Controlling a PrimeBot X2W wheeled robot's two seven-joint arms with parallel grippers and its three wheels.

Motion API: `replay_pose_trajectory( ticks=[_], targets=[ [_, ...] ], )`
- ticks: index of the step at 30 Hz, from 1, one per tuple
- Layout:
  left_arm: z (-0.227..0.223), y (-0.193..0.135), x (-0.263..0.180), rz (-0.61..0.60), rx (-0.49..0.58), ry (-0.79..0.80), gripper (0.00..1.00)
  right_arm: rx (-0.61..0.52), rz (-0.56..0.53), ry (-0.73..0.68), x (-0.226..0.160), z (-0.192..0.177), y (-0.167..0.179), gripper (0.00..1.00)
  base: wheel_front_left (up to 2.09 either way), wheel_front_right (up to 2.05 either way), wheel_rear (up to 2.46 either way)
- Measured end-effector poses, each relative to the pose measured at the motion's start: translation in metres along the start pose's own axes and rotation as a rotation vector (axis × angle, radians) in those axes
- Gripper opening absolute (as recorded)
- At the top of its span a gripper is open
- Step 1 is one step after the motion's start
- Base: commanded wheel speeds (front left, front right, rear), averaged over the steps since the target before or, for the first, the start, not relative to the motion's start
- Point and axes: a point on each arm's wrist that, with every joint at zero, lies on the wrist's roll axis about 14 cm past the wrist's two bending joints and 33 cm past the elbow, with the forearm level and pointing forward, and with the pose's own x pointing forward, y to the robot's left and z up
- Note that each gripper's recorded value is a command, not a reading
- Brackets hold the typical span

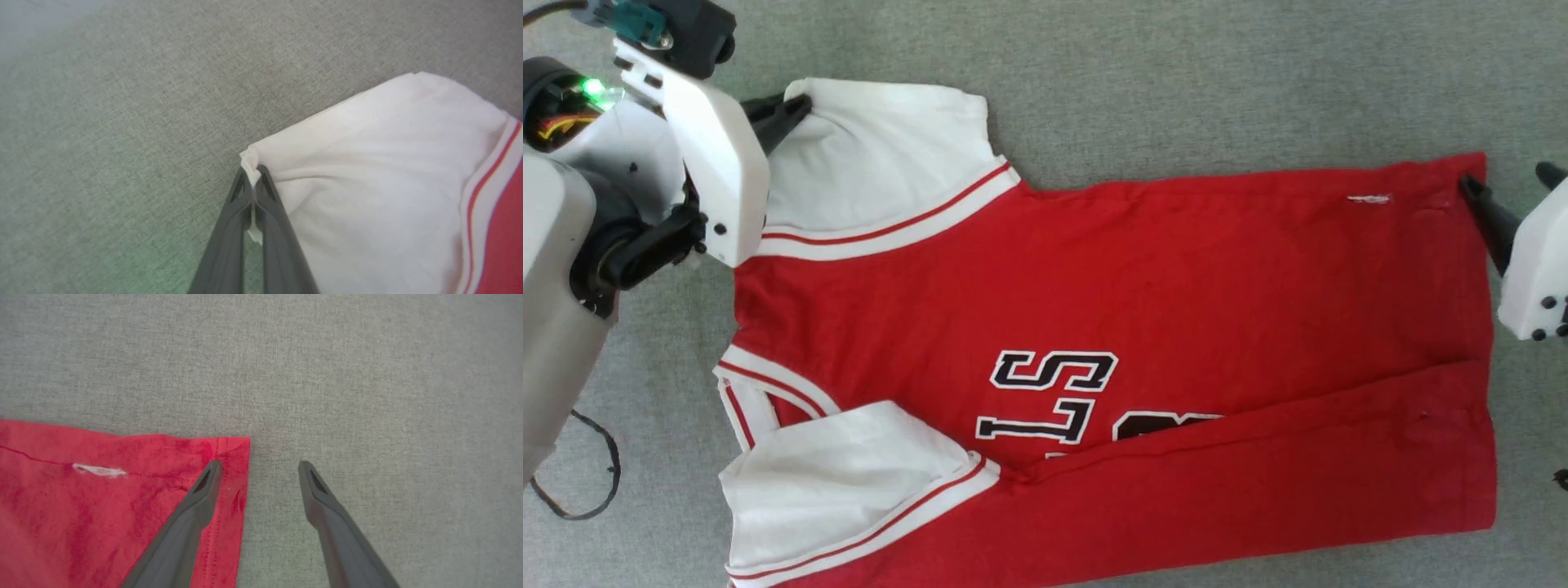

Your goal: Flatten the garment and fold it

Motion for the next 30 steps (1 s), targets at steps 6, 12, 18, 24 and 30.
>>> replay_pose_trajectory(
  ticks=[6,12,18,24,30],
  targets=[
    [0.0,0.002,0.002,-0.001,-0.007,-0.002,0.0,0.028,0.05,0.067,0.013,-0.018,0.015,0.0,0.0,0.0,0.0],
    [0.005,0.004,0.001,0.004,-0.018,-0.044,0.0,0.022,0.071,0.035,0.015,-0.012,0.022,0.0,0.0,0.0,0.0],
    [0.018,0.005,-0.01,0.026,-0.011,-0.153,0.0,0.018,0.072,-0.038,0.01,-0.001,0.021,0.0,0.0,0.0,0.0],
    [0.038,0.001,-0.036,0.029,-0.031,-0.294,0.0,0.029,0.088,-0.133,-0.005,0.015,0.022,0.0,0.0,0.0,0.0],
    [0.043,-0.007,-0.074,0.036,-0.07,-0.411,0.0,0.053,0.099,-0.225,-0.026,0.02,0.02,0.0,0.0,0.0,0.0]
  ],
)
